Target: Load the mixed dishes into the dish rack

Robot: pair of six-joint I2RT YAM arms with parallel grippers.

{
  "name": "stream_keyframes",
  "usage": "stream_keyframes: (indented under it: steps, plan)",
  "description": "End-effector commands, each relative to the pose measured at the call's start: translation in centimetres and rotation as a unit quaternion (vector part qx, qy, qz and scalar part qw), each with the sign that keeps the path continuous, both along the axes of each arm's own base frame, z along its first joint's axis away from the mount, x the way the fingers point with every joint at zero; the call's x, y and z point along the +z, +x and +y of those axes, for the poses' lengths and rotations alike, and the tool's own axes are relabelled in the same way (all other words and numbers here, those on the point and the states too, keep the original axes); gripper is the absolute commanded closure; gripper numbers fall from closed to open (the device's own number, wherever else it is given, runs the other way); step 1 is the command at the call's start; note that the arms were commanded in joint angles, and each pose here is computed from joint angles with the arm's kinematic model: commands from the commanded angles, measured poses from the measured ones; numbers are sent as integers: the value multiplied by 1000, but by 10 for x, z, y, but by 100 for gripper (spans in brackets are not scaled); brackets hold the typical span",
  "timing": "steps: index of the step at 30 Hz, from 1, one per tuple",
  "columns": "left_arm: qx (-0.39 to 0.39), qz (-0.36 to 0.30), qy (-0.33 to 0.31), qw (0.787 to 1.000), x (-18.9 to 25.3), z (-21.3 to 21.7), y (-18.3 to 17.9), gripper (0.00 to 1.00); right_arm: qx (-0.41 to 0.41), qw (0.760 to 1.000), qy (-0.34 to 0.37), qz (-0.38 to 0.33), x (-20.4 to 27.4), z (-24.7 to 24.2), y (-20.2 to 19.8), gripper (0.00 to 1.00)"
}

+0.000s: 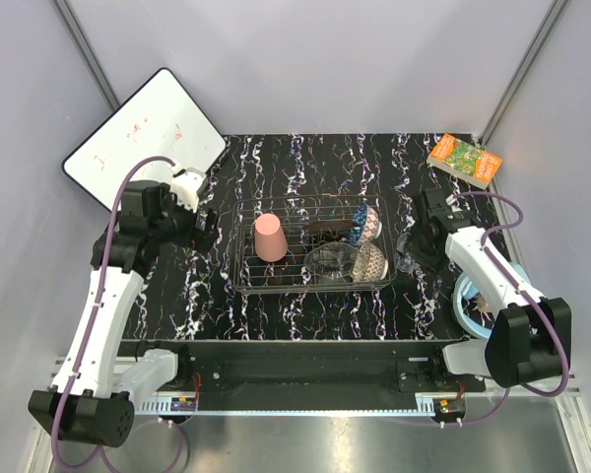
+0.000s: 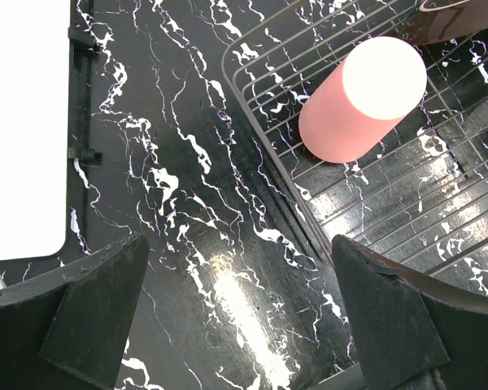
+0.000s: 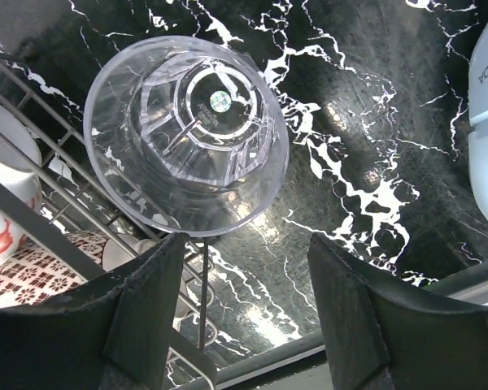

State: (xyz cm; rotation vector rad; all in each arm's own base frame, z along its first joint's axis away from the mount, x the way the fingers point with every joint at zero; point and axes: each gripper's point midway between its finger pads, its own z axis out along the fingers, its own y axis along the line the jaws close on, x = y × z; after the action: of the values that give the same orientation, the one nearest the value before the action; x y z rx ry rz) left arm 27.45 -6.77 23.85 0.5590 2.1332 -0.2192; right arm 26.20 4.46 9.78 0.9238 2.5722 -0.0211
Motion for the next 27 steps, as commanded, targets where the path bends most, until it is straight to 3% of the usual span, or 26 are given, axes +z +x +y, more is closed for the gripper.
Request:
stream_keyframes:
  steps: [1, 7, 27]
  plan:
    - [1, -37, 4, 999, 23, 3, 0, 1, 8, 999, 27, -18, 6, 7, 4, 28]
    - [1, -33, -2, 999, 23, 2, -2, 1, 13, 997, 35, -61, 35, 5, -1, 23]
    - [-11, -20, -22, 1000, 30, -7, -2, 1, -32, 999, 19, -5, -7, -27, 13, 25]
